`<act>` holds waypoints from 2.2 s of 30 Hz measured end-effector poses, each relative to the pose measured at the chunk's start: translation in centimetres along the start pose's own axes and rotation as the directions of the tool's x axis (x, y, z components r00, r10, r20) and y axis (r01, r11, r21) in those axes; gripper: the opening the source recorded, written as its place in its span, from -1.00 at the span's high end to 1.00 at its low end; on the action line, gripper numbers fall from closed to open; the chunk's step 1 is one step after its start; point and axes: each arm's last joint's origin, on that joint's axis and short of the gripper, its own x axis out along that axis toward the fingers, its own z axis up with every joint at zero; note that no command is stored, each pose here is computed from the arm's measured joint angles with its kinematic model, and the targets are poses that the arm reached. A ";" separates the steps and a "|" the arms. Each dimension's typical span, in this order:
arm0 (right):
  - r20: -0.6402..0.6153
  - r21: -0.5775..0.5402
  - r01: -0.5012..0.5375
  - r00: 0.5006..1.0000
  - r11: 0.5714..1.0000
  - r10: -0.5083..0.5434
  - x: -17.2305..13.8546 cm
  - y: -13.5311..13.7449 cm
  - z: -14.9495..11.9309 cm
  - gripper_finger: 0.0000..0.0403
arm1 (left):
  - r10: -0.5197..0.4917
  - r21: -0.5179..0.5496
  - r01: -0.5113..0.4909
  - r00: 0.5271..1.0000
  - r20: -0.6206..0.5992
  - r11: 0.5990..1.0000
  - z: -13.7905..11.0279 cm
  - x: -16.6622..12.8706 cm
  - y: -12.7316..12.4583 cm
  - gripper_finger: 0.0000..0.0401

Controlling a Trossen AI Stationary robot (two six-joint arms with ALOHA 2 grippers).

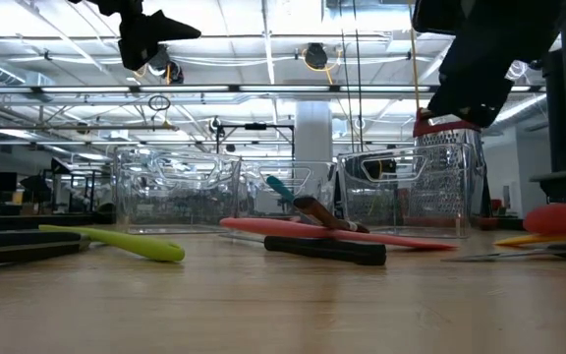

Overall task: Pick & Place Kitchen Items
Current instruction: Put the green serving spoon in the left bin

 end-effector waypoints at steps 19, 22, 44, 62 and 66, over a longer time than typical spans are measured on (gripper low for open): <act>0.022 -0.124 -0.009 1.000 0.992 0.011 0.0 -0.1 0.4 0.23 | 0.064 -0.774 -0.248 0.963 -0.261 0.583 -6.3 4.8 -1.6 -0.15; 0.022 -0.192 -0.007 1.000 0.981 0.011 0.0 -0.1 0.4 0.23 | 0.073 -0.796 -0.286 0.953 -0.294 0.534 -6.6 5.6 -2.5 -0.15; 0.023 -0.508 -0.023 0.999 0.861 0.040 -7.8 -0.3 0.5 0.23 | 0.386 -0.709 -0.703 0.670 -0.635 0.054 -8.3 9.8 -5.7 -0.15; 0.017 -0.627 -0.019 0.999 0.779 0.038 -12.2 -1.4 -0.3 0.23 | 0.421 -0.719 -0.671 0.608 -0.673 -0.181 -10.9 13.2 -3.5 -0.15; 0.007 -0.631 -0.018 1.000 0.775 0.029 -12.9 -1.7 -0.6 0.23 | 0.397 -0.682 -0.695 0.574 -0.717 -0.227 -11.8 13.8 -3.3 -0.15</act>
